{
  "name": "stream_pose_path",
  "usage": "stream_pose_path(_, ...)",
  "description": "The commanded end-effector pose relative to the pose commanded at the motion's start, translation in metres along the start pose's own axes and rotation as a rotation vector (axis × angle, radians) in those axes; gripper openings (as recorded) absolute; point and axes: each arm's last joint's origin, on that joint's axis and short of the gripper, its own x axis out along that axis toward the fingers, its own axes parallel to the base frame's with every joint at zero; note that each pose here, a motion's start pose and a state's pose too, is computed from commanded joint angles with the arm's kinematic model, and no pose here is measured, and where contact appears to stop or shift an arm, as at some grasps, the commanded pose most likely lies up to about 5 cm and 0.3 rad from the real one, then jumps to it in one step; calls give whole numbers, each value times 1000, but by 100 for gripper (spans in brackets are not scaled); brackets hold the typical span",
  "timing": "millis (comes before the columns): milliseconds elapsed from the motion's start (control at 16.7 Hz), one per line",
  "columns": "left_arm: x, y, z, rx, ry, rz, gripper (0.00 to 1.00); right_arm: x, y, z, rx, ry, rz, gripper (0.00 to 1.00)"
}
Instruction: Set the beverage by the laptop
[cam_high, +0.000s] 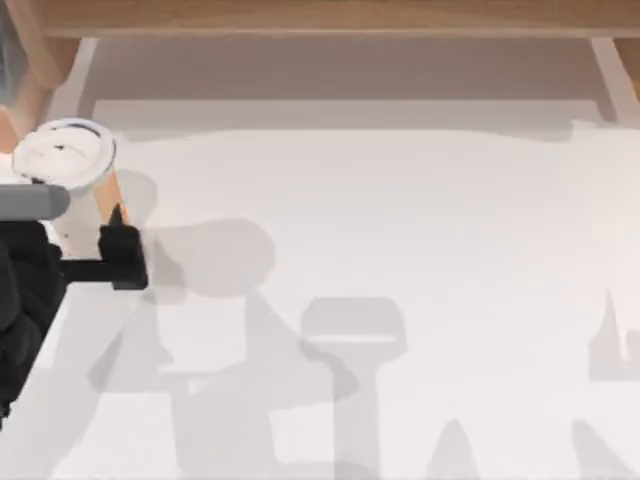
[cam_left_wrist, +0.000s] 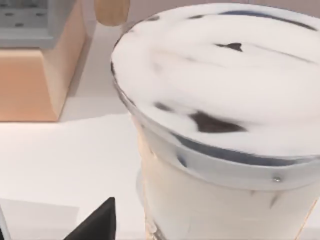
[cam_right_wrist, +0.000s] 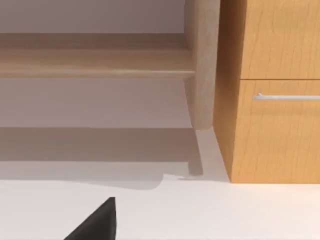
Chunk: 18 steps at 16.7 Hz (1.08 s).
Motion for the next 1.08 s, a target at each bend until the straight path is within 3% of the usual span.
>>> stream_pose_path(480,54,1,-9,2,9,-1,100,0,0,0,0,0,0,100)
stream_pose_path(840,59,5,-11,0,2,1,100,0,0,0,0,0,0,100)
stream_pose_path(1080,59,5,-11,0,2,1,70,0,0,0,0,0,0,100)
